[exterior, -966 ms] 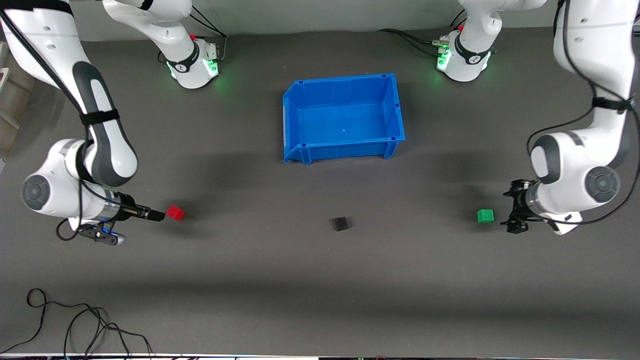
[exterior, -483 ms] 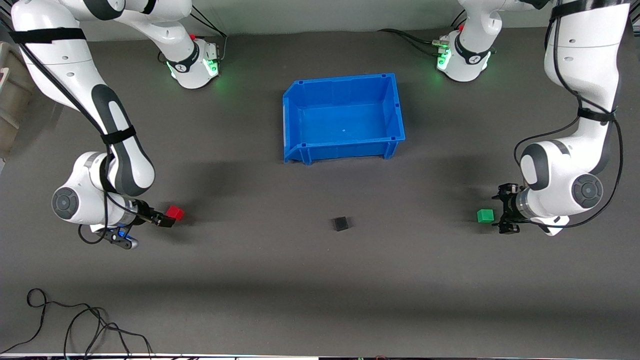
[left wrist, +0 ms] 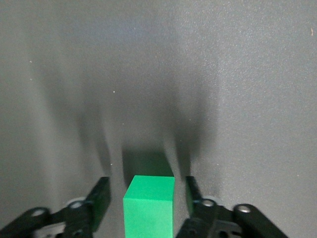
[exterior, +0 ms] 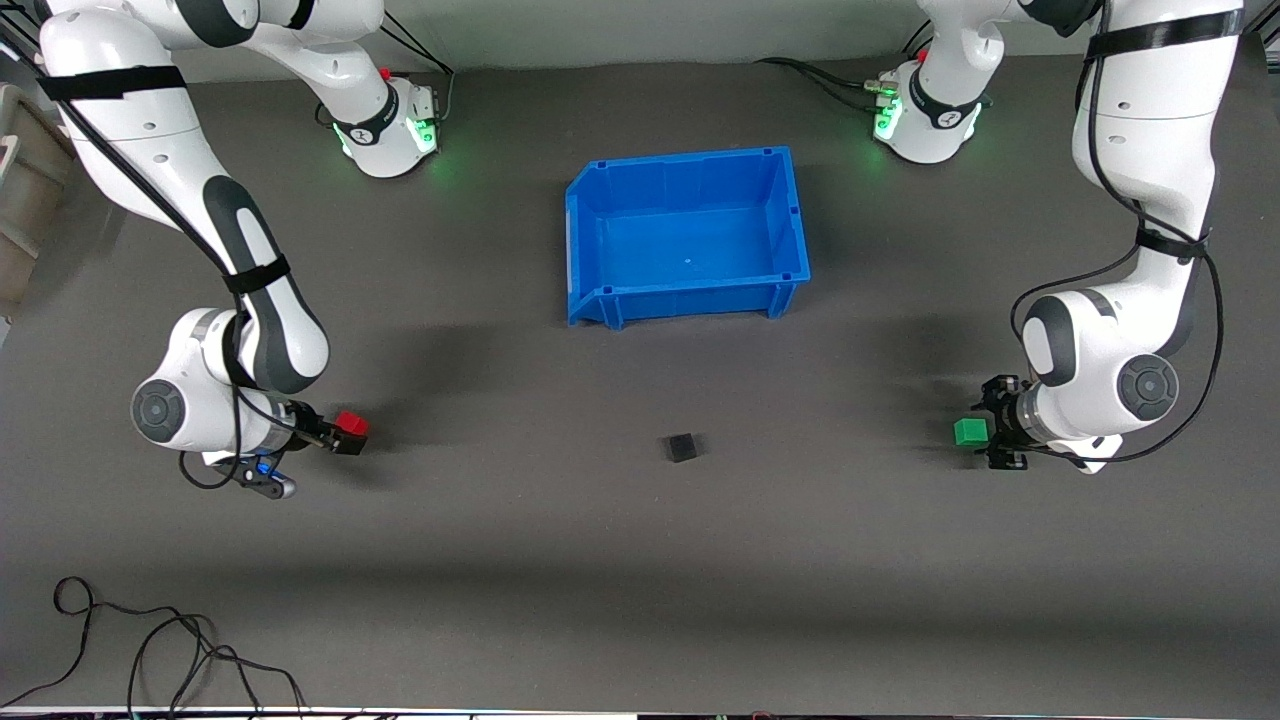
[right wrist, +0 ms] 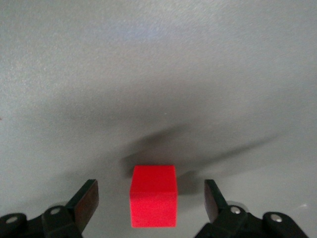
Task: Attach green and red cubes to black cube
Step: 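Close the right gripper on the red cube while the left gripper grasps green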
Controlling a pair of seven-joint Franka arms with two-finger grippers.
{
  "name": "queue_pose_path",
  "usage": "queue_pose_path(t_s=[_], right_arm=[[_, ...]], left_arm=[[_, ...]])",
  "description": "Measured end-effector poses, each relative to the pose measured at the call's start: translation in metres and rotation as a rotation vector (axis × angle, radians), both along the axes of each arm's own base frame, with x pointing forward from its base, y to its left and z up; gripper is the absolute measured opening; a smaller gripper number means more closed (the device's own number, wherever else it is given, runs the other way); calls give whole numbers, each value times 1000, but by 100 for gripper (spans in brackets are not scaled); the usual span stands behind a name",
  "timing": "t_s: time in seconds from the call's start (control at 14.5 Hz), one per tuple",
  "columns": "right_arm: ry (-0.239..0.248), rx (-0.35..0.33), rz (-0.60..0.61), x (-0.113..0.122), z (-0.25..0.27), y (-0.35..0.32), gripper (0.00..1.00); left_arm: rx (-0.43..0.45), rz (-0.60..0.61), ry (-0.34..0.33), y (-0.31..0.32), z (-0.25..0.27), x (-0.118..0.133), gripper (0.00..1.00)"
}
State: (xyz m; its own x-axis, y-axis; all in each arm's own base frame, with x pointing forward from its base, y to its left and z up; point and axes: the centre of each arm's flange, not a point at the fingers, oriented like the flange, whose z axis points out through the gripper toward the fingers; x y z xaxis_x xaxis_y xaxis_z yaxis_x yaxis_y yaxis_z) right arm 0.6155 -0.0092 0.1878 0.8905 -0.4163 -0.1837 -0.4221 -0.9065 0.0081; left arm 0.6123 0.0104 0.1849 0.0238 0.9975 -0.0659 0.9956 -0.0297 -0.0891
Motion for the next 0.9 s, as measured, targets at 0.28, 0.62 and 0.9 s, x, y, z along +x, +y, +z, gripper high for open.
queue_pose_path(t_s=[0.28,0.62,0.9], right_arm=[[1,-2,0,0,-4,1,95],[-2,-4,-2,0,-8,0,90],[2,-5,-5,-1,-11,-2,47]], left_arm=[[3,30,-19,0,5,5,40],[4,42,-46,-8,16,15,40],[-15,1,-50,-36,52,41,40]])
